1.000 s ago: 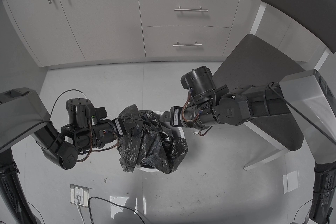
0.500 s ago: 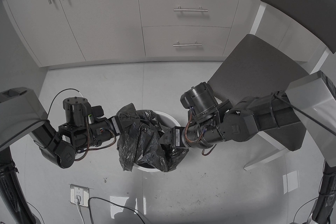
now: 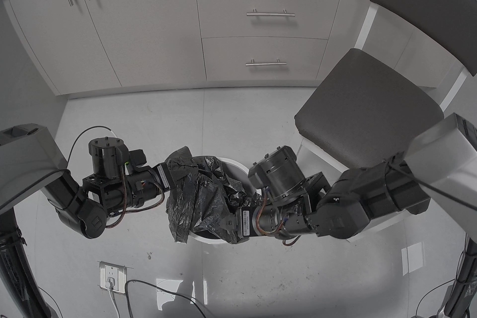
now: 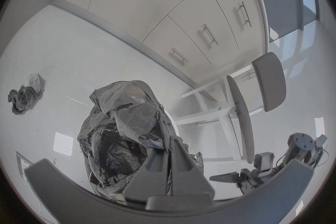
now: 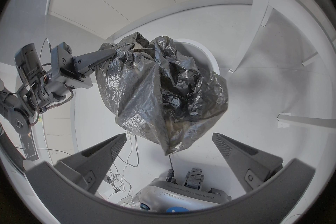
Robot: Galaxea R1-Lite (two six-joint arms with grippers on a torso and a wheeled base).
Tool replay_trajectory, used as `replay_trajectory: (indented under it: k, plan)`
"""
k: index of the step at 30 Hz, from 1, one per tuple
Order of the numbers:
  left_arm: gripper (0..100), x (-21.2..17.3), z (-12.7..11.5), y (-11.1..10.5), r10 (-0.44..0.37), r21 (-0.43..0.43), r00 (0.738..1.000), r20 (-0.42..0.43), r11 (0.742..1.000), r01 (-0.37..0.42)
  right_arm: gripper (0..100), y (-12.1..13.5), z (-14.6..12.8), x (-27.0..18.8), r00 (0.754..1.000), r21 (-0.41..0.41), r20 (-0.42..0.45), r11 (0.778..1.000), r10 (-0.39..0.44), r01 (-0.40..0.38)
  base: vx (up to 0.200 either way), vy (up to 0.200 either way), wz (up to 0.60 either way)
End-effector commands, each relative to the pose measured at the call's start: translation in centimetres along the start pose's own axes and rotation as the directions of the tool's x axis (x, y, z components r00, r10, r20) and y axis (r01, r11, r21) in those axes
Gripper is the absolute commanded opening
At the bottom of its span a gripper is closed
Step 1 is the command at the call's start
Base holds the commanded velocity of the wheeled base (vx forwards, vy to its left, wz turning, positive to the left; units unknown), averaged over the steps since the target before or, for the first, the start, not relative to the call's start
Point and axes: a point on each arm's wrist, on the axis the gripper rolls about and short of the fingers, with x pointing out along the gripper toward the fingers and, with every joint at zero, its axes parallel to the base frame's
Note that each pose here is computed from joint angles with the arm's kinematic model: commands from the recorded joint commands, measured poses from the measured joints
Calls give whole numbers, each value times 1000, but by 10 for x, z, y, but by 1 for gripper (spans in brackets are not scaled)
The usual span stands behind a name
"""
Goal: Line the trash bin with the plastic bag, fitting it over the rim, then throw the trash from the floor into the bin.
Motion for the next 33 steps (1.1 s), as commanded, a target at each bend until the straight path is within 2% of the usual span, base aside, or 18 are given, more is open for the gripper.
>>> replay_trajectory:
  k: [1,8,14,19,24,33]
  plan:
    - [0,0,1,-1,-3,-4,1000,5,1000,3,100,10,-12,12,1000,-23,-22,1000,11,-11,0,0,0]
    - [0,0,2,-1,-4,-4,1000,6,1000,4,100,16,-12,40,1000,-26,-25,1000,10,-11,0,0,0]
    - [0,0,1,-1,-4,-4,1000,6,1000,4,100,19,7,61,1000,-6,21,1000,20,-19,0,0,0]
    - [0,0,2,-1,-3,-4,1000,7,1000,3,100,20,11,68,999,-5,32,1000,22,-21,0,0,0]
    - [0,-1,2,-1,-4,-3,1000,9,1000,4,100,11,14,90,1000,15,24,1000,-7,7,0,0,0]
    - [0,-1,2,0,-2,-5,1000,8,1000,2,100,4,36,111,996,43,79,999,-29,25,0,0,0]
